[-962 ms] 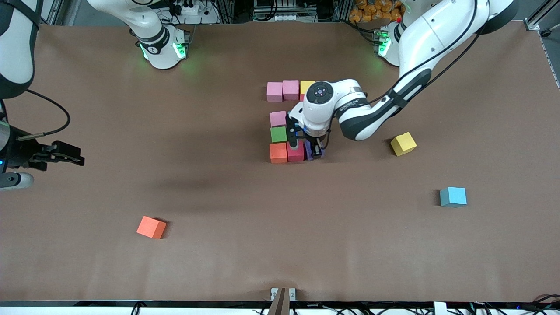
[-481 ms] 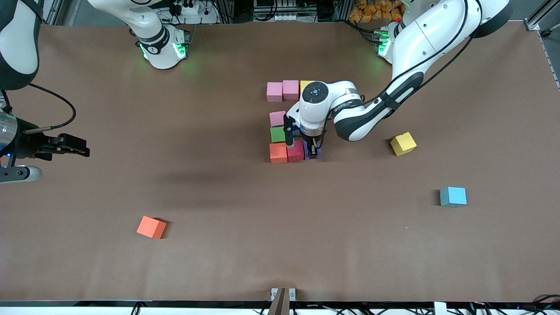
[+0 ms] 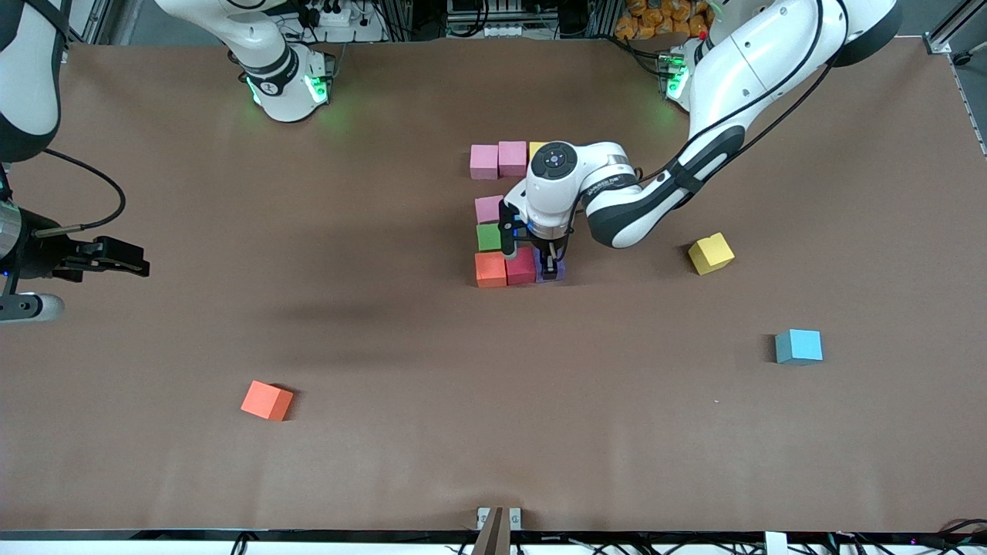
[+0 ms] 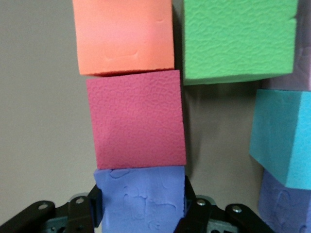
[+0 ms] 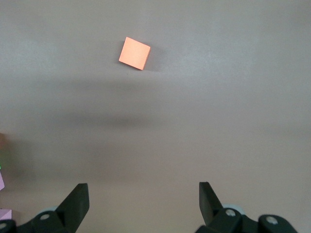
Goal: Form number 2 with 11 blocks
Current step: 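Lower the blue cube below the red cube and open the left gripper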
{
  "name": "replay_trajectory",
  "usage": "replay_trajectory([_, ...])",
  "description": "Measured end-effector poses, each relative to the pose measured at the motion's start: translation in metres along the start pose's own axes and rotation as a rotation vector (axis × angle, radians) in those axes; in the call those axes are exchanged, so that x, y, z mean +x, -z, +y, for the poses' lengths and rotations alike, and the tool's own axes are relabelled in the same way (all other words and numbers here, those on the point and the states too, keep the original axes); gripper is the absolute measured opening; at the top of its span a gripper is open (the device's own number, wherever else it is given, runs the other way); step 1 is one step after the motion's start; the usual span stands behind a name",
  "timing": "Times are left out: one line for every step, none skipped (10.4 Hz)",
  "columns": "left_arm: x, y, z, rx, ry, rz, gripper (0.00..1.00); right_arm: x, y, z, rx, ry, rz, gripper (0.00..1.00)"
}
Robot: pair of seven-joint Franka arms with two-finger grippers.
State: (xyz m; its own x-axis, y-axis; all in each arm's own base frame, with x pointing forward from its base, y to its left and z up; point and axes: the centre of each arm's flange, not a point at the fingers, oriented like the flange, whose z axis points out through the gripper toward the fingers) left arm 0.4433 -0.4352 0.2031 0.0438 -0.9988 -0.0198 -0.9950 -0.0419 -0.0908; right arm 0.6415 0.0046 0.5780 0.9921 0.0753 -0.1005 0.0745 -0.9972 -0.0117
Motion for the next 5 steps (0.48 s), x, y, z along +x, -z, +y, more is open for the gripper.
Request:
replay_trajectory([0.0015, -0.0003, 0.0009, 0.002, -0.004, -0.001, 0.61, 0.0005, -0.0004, -0.0060, 0.001, -0.017, -0.001, 1.00])
replay_trajectory([0.0029, 0.0000, 0.0016, 0.003, -0.006, -0.001, 0.61, 0.0008, -0.0005, -0.0105, 0.001, -0.055, -0.001, 1.00])
replay_trajectory([0.0032, -0.0004, 0.0015, 0.005, -0.006, -0.002, 0.61, 0.0010, -0.0006, -0.0125, 0.002, -0.081, -0.001, 1.00])
replay_trajectory([0.0020, -0.0022, 0.0003, 0.005, -0.004, -0.006, 0.72, 0.0010, -0.0006, -0.0124, 0.002, -0.088, -0.001, 1.00])
replay_trajectory([-0.0003, -0.0047, -0.0015, 0.005, 0.000, -0.011, 0.85, 0.0010, -0.0006, -0.0124, 0.002, -0.092, -0.001, 1.00])
